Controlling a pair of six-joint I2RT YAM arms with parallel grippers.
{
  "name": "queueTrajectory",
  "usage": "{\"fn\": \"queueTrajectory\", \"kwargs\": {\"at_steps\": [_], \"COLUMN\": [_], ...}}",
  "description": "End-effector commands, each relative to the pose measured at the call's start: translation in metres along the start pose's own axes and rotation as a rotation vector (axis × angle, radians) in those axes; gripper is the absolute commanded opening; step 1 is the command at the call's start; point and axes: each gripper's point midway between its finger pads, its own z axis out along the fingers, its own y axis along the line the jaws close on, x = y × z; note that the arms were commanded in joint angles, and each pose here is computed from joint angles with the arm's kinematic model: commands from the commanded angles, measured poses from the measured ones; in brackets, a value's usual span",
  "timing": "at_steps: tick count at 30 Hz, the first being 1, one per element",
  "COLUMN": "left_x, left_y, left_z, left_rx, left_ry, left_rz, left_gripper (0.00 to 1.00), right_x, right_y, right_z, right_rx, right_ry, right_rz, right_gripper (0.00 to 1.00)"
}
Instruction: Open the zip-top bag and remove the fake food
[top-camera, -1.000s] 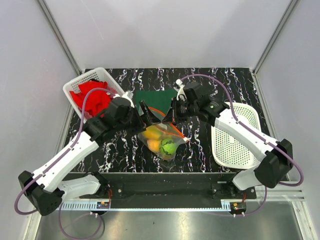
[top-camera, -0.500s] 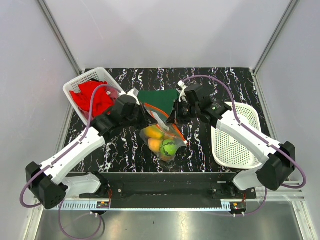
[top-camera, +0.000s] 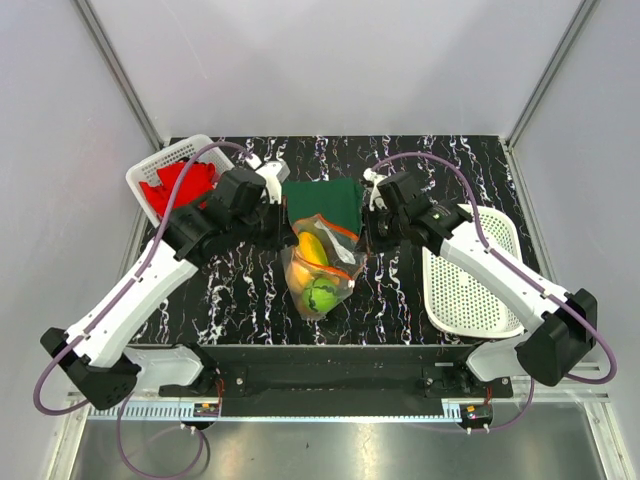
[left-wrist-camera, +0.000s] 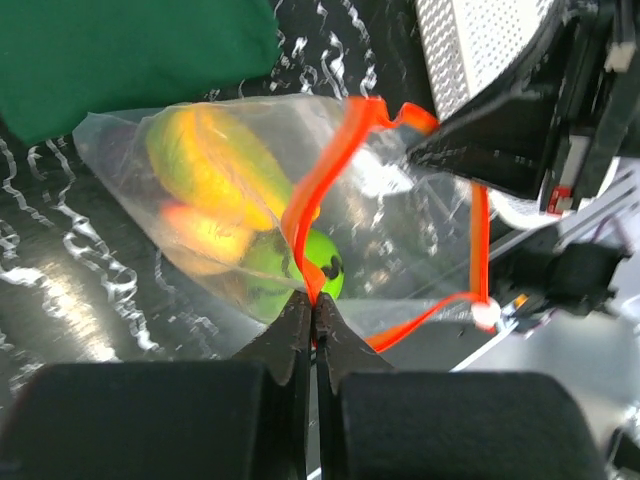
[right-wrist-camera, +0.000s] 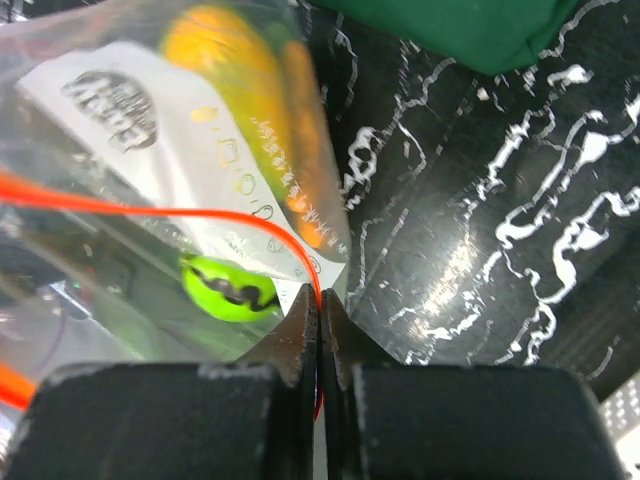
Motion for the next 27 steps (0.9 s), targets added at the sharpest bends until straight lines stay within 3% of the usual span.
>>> {"fn": "queueTrajectory", "kwargs": {"at_steps": [1,7,13,20,27], "left_x": [-0.002,-0.004,-0.019,-0.021,-0.024], "left_y": [-0.014,-0.032,-0.044,-0.048,-0.052], "left_z": [-0.014,0.013,0.024,0.036,0.046], "left_rx": [0.065,0.150,0.200,0.226,0.233], "left_ry": [0.052,0.088,0.036,0.018,0.017], "left_rz": [0.097,0.065,0.025,-0.035,-0.096], "left_gripper": [0.00,0.00,0.00,0.00,0.00], "right_x": [0.009,0.014,-0.027,-0.039,-0.026], "right_y": [-0.018,-0.009,0.023,0.048,0.073], "right_z": [-0.005,-0.010,-0.056,-0.065,-0.040], "right_rx": [0.065,0.029,-0.021,-0.058,-0.140], "right_ry": [0.019,0.059,-0.036,-0.033,-0.001], "right_rz": [-0.025,-0.012,0.008,0.072,0.134], "right_gripper": [0.03,0.24,0.39,0.41,0.31]}}
